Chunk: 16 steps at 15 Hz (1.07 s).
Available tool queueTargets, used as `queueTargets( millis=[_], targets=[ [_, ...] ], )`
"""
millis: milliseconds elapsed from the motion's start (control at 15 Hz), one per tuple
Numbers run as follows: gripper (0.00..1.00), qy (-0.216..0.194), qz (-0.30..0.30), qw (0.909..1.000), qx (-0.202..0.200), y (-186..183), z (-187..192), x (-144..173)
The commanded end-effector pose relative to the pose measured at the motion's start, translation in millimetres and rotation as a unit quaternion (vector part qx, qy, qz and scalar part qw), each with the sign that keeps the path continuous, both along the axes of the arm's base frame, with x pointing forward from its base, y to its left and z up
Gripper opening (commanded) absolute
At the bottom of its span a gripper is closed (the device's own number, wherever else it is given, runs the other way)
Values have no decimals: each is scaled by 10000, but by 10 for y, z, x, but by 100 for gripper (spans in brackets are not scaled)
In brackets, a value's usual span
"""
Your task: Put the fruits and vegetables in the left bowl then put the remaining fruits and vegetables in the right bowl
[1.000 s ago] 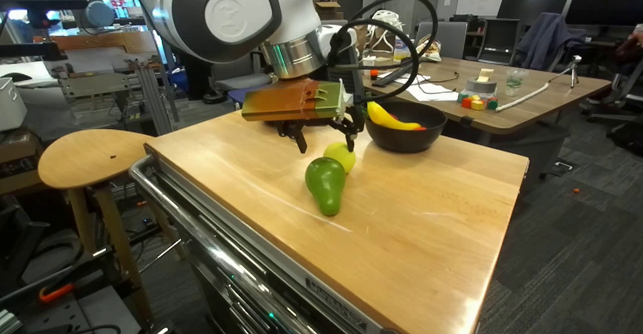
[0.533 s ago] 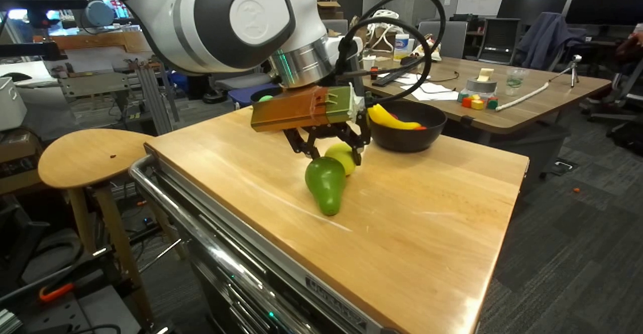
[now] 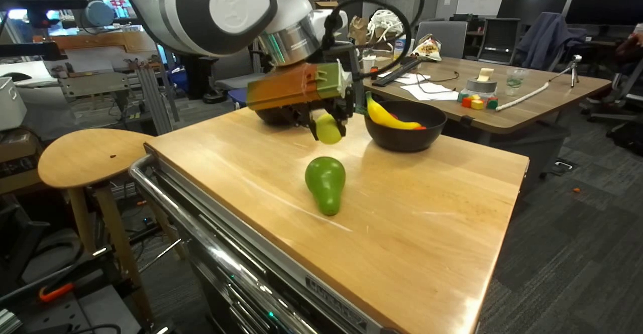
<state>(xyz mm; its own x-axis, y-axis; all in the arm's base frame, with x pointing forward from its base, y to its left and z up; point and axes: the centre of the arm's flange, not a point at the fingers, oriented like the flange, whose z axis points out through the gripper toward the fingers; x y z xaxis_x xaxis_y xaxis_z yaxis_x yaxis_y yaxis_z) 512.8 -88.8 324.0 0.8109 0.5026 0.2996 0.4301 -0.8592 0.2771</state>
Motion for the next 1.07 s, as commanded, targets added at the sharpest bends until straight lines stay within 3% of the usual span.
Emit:
queueTargets(
  millis=[0,133,267,333,467,733,1000],
  targets=[
    [27,-836,234,9951,476,87,920,59],
    [27,-1392,15,9877,706,80,1318,404],
    [27,-1777,-333,9814,651,-47,1566,820],
    [27,-1741,-499,9817,592,-154,1606,996],
    [27,-1478,-807,9845,494,-400,1549,1281],
    [27,-473,-1240,9909,222,-816,958,1826],
    [27,37,-1336,9908,204,-811,499,2209]
  ],
)
